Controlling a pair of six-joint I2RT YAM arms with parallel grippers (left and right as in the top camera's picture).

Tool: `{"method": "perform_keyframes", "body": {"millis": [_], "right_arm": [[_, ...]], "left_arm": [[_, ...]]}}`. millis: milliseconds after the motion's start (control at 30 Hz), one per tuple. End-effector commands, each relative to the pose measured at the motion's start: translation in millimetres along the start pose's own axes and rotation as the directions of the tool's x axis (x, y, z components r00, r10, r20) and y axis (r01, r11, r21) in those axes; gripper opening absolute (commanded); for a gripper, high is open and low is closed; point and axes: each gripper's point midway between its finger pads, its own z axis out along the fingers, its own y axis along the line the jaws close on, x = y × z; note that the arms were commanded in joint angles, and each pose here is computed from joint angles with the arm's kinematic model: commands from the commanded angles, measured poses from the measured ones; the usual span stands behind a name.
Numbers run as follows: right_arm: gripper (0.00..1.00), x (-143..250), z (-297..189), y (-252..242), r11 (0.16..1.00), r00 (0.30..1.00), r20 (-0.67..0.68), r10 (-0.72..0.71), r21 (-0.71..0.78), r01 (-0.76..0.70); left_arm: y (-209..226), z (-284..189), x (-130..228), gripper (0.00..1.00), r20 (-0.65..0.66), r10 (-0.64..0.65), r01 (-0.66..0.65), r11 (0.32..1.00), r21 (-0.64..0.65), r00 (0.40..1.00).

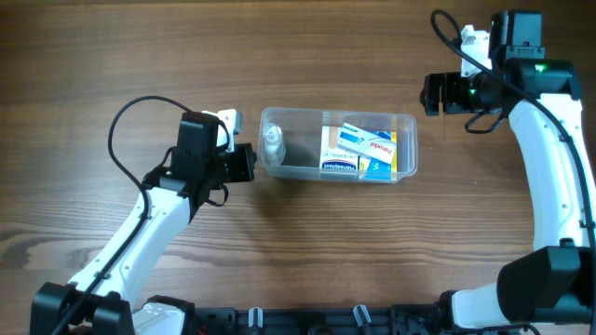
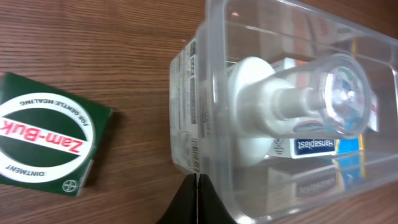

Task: Pack container
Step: 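Move the left gripper to the green Zam-Buk tin and grasp it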

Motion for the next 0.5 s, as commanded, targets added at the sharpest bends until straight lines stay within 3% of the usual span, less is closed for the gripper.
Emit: {"method": "perform_keyframes", "body": {"millis": [0, 67, 133, 167, 200, 233, 333, 467], "right_arm": [[1.0, -3, -5, 0, 1.0, 1.0, 0.017, 0.01, 0.007, -0.01], [1.0, -3, -5, 0, 1.0, 1.0, 0.017, 0.01, 0.007, -0.01], [1.0, -3, -5, 0, 1.0, 1.0, 0.017, 0.01, 0.007, -0.01], [1.0, -3, -5, 0, 1.0, 1.0, 0.017, 0.01, 0.007, -0.01], [1.0, -3, -5, 0, 1.0, 1.0, 0.017, 0.01, 0.007, -0.01], [1.0, -3, -5, 0, 1.0, 1.0, 0.017, 0.01, 0.007, -0.01], [1.0, -3, -5, 0, 1.0, 1.0, 0.017, 0.01, 0.007, -0.01], [1.0, -3, -5, 0, 1.0, 1.0, 0.017, 0.01, 0.007, -0.01]], "left_arm": [[28, -4, -13, 0.09, 0.071, 0.005, 0.006, 0.987, -0.163, 0.997], [43, -8, -21, 0.24, 0.113, 0.023, 0.007, 0.967, -0.255, 0.993], [48, -11, -27, 0.31, 0.124, 0.096, -0.055, 0.953, -0.297, 0.988], [48, -11, -29, 0.45, 0.121, 0.127, -0.086, 0.951, -0.298, 0.985], [46, -11, -33, 0.7, 0.111, 0.212, -0.169, 0.937, -0.306, 0.971], [48, -12, -35, 0.78, 0.109, 0.245, -0.199, 0.927, -0.319, 0.963], [57, -17, -44, 0.91, 0.127, 0.269, -0.206, 0.906, -0.37, 0.955], [71, -20, -45, 0.89, 0.083, 0.336, -0.277, 0.873, -0.401, 0.938]]}}
